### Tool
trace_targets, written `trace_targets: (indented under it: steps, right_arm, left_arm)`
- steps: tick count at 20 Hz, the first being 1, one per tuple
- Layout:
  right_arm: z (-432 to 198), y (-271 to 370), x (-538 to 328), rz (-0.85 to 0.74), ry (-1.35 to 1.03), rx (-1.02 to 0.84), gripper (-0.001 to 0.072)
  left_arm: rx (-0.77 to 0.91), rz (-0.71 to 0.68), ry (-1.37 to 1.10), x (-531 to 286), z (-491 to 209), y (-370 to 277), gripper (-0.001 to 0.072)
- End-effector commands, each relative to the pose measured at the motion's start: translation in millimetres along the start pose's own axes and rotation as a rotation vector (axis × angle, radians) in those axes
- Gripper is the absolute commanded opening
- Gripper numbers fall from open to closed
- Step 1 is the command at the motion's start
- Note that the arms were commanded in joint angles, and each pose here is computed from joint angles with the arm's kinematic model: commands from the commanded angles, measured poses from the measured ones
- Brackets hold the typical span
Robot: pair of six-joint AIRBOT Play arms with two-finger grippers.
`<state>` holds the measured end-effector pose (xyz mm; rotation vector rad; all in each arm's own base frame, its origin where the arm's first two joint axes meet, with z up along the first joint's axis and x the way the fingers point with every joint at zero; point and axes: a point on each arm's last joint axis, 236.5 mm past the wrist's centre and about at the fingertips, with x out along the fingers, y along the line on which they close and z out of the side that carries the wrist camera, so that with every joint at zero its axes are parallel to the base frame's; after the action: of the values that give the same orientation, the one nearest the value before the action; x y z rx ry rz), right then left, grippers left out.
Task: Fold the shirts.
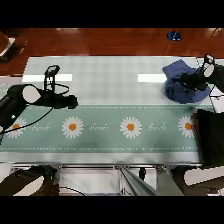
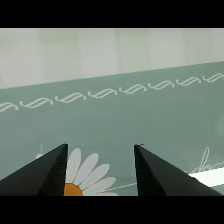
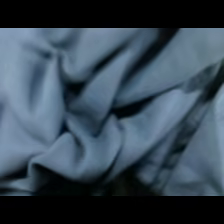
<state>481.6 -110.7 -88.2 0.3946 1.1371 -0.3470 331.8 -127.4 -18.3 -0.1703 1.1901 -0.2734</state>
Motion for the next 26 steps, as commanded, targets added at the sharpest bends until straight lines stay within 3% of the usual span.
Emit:
trace_targets:
  steps: [1,5,11,17,20,26]
  right_arm:
    - [-31.7,5.9,11.9,0.048,0.134,-0.063,0.0023]
    - [-25.5,51.2,-35.2,0.236,0.142,-0.252,0.0022]
    - [94.1,124.7,-302.3,0.478,-0.547,-0.32,0.0022]
    - [47.8,198.6,-524.6,0.684,-0.896,-0.546,0.0022]
    - [1.0,220.3,-564.2,0.769,-0.884,-0.659,0.0022]
    - [-118.7,256.5,-497.0,0.855,-0.439,-0.916,0.0022]
  left_arm:
    - [-0.029,-0.004,-0.029,6.4,-1.1,1.9,0.0511]
    - [-0.046,-0.002,-0.036,-12.1,11.6,5.9,0.0511]
    - [0.004,-0.068,-0.371,-137.9,49.0,-22.6,0.0511]
    - [0.003,-0.165,-0.305,-116.3,-30.3,-42.8,0.051]
    - [-0.007,-0.167,-0.224,-90.0,-52.4,-40.6,0.051]
    - [-0.005,-0.113,-0.264,-89.0,-43.2,-24.0,0.051]
